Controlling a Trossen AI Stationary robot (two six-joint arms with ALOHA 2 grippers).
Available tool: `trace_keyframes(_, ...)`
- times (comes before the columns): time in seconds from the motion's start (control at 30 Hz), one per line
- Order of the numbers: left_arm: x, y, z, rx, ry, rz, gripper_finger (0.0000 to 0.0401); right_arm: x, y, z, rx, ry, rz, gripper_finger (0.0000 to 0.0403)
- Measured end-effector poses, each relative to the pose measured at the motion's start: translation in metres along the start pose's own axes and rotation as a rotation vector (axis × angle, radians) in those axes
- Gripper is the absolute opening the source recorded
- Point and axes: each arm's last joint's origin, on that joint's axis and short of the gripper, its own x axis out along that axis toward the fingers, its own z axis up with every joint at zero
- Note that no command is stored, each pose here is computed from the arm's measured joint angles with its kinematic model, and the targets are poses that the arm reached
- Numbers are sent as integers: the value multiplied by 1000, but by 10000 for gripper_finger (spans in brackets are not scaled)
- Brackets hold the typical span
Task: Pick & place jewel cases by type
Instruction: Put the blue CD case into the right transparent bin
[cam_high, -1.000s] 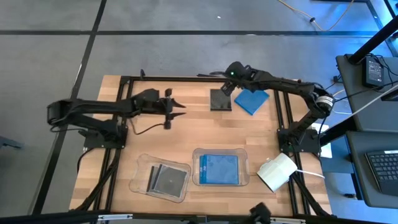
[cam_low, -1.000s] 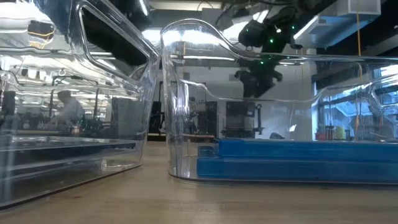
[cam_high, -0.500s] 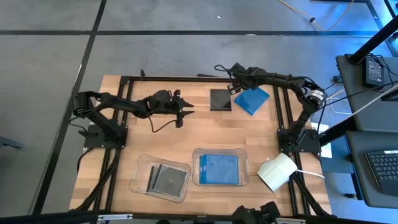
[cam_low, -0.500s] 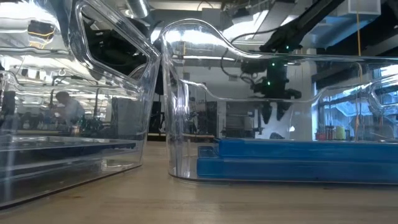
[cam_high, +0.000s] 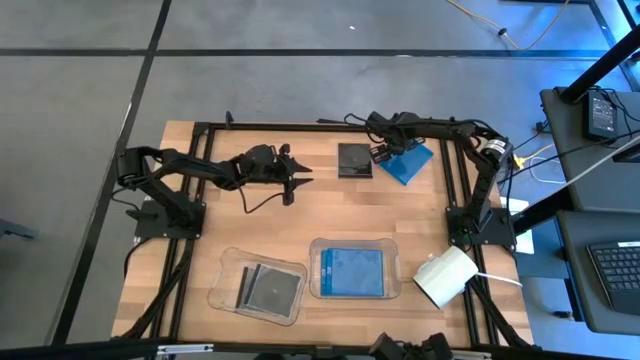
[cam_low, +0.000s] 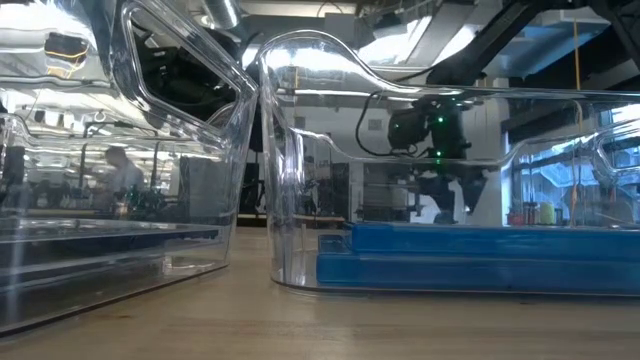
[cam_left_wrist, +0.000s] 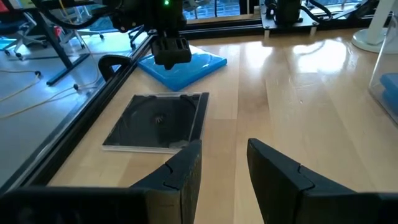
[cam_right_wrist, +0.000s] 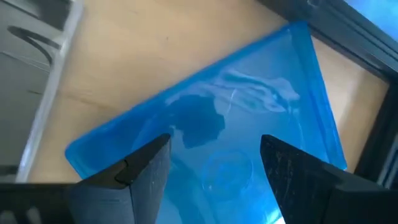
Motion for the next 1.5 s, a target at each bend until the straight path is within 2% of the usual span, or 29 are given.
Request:
trace_keyframes(0.17,0,0,-1,-1,8,-1,126,3,1,-5,-9,19,3,251)
trace_keyframes(0.33,0,0,-1,-2,15,-3,123,13,9,-23,-41,28,20,251)
trace_keyframes(0.47,0,-1,-3,-5,30,-5,123,16,20,-42,-103,29,-2,251)
trace_keyframes(0.63,0,-1,-5,-9,53,-9,121,5,42,-60,-190,18,1,251)
trace_keyframes(0.83,0,-1,-7,-12,78,-11,118,-14,75,-79,-301,-11,96,251)
trace_keyframes(1.07,-1,-2,-9,-14,91,-13,119,-30,106,-104,-374,-14,269,251)
trace_keyframes(1.17,-1,-2,-9,2,91,-13,120,-36,119,-114,-432,-19,375,251)
trace_keyframes(1.3,-1,-2,-9,12,91,-14,117,-45,137,-119,-533,-117,507,251)
trace_keyframes(1.5,-1,-3,-14,25,151,-22,117,-50,152,-115,-623,-252,627,251)
